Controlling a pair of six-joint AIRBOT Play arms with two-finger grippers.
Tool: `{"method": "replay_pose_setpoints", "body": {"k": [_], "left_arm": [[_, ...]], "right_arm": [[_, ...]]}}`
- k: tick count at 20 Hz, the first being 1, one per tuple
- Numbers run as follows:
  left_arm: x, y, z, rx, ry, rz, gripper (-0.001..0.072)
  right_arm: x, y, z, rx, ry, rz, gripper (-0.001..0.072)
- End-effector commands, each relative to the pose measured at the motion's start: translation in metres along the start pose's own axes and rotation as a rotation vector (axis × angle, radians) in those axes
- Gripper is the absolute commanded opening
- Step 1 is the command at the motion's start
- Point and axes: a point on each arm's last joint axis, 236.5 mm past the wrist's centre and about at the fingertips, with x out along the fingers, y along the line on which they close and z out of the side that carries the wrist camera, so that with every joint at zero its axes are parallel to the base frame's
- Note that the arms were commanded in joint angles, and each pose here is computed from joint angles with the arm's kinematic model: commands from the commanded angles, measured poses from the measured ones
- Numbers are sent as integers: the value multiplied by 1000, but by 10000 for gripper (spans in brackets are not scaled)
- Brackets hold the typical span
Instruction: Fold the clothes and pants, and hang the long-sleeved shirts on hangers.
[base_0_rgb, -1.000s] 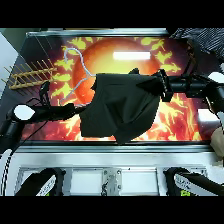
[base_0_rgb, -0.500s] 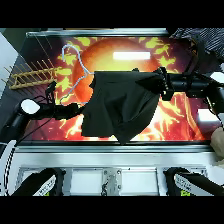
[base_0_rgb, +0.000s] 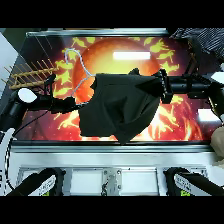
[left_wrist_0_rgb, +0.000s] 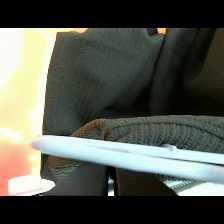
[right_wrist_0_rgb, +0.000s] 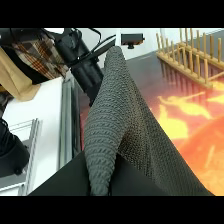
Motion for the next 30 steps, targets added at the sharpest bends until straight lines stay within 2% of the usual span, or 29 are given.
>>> {"method": "replay_pose_setpoints", "body": {"k": [1, 7, 14, 20, 22, 30], "left_arm": [[-2, 8, 2, 15, 7, 33, 17], [-26, 27, 18, -42, -29, 44, 17], [-27, 20, 21, -2, -38, 39, 17], [-14, -11, 4, 83, 18, 9, 17], [-10, -19, 10, 104, -11, 4, 17], [-16, -7, 19, 69, -42, 12, 17]], "right_arm": [[-1, -2, -15, -12, 72, -16, 14], [-19, -8, -22, -5, 96, -41, 14], [-22, 2, -37, 38, 101, 1, 14], [-20, -14, 25, 0, -151, -105, 14], [-22, -10, 41, 3, -216, -87, 14], [-24, 5, 53, -22, -238, -74, 14]]}}
